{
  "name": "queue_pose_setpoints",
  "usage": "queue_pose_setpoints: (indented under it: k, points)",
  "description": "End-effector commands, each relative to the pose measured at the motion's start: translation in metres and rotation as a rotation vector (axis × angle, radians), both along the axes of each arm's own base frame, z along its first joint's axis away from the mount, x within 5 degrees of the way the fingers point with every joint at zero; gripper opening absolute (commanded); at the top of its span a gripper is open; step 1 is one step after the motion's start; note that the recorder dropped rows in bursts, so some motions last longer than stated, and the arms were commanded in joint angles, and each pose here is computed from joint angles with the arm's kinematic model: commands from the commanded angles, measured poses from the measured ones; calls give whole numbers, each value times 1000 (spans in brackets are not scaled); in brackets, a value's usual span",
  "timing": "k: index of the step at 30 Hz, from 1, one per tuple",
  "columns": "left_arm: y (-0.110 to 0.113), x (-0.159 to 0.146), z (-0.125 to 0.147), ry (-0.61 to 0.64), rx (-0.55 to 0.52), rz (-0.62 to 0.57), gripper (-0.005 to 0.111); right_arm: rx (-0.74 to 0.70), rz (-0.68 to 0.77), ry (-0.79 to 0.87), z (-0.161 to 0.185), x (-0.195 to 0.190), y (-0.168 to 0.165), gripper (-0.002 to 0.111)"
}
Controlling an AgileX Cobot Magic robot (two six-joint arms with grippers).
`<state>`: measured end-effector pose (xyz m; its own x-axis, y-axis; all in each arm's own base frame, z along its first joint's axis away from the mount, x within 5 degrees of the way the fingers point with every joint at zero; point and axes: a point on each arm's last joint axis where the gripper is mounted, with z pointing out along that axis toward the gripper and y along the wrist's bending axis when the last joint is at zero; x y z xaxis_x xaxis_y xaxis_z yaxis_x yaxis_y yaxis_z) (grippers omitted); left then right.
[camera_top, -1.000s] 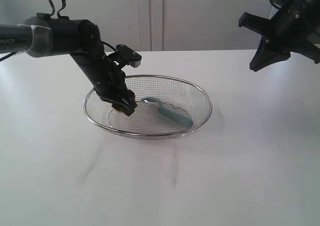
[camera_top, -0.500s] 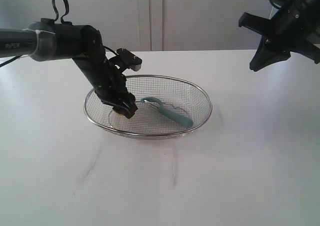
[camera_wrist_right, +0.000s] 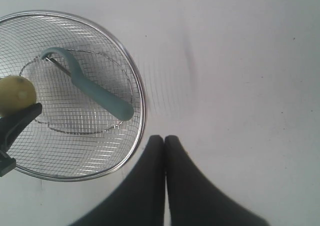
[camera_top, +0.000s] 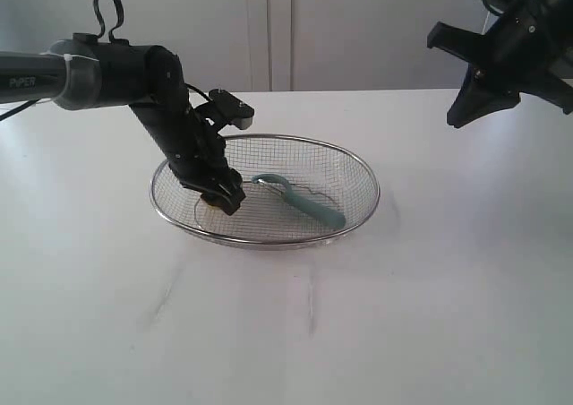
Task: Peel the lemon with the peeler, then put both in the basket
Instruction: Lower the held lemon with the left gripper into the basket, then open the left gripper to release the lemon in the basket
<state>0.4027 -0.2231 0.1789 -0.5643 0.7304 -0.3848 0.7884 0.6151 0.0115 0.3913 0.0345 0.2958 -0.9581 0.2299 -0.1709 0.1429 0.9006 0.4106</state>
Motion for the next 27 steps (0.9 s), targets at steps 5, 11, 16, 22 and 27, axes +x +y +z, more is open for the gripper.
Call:
queue_pose_setpoints:
  k: [5,11,16,22,27]
  points:
    - [-2,-1,1,10,-7,-2,68,-5,-4,-13,6,-2,-3,0]
    - [-2,-1,1,10,-7,-2,68,-5,-4,-13,6,-2,-3,0]
    - [-2,-2,11,-4,-15,-4,68,-5,-4,-13,6,-2,-3,0]
    - [-1,-3,21,-25,-26,-3,71,-5,-4,-13,6,-2,-3,0]
    - [0,-6,24,-4,-17,-9,82,-5,-4,-13,6,-2,-3,0]
